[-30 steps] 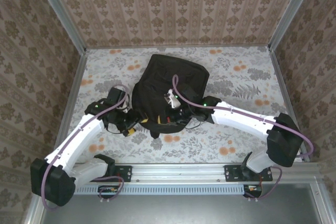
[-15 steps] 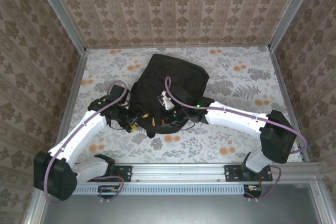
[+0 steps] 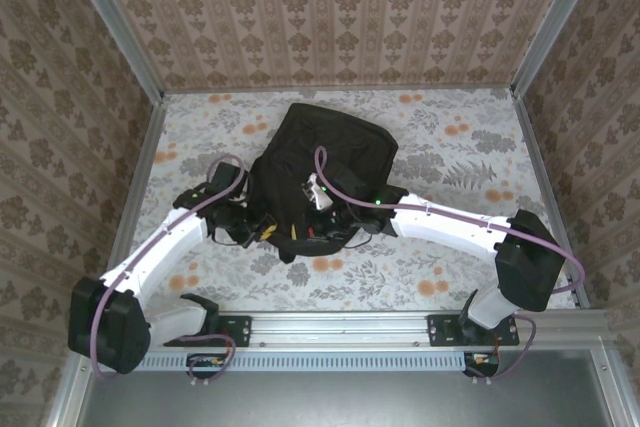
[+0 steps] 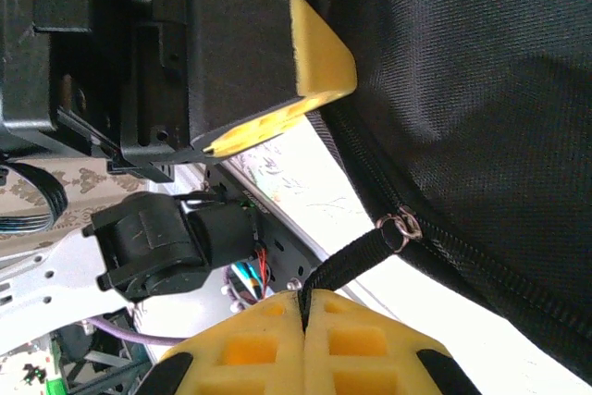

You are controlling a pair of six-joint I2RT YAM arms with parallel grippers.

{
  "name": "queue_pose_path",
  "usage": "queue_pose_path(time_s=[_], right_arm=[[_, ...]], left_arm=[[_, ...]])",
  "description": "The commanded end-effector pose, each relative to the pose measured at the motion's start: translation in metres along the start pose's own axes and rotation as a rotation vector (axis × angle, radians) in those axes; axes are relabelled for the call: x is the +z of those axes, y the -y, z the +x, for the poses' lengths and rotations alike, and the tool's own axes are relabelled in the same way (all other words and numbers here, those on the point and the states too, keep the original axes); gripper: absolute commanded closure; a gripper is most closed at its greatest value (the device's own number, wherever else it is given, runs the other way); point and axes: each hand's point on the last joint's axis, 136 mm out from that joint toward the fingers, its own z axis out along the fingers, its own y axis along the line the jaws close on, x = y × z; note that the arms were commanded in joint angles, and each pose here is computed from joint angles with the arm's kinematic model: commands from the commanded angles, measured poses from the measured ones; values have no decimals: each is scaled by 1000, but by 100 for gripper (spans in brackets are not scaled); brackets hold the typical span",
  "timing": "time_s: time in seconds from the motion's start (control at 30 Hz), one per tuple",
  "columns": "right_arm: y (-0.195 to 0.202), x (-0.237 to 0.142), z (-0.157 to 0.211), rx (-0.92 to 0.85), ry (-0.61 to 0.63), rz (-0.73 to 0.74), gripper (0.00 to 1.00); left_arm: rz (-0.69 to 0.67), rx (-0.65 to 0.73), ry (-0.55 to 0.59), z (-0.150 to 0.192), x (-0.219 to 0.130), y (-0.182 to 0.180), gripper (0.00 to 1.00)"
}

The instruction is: Pack books, pencil case, and school supplies into a backpack

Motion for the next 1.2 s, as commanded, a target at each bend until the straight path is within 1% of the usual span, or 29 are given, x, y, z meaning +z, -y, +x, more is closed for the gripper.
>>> queue_pose_path(time_s=[0.0, 0.23, 0.37, 0.63, 1.17], right_arm=[[-7, -17, 4, -47, 23, -17, 100], [18, -32, 20, -54, 33, 53, 100], [27, -45, 25, -54, 55, 72, 100], [42, -63, 20, -36, 102, 91, 100], [59, -81, 6, -31, 115, 120, 100]], left_arm=[[37, 9, 37, -11, 0, 1, 100], [19, -12, 67, -24, -6, -11, 100], [24, -5, 95, -30, -13, -10, 100], [6, 11, 123, -33, -21, -11, 100], [-23, 56, 182, -38, -37, -13, 100]])
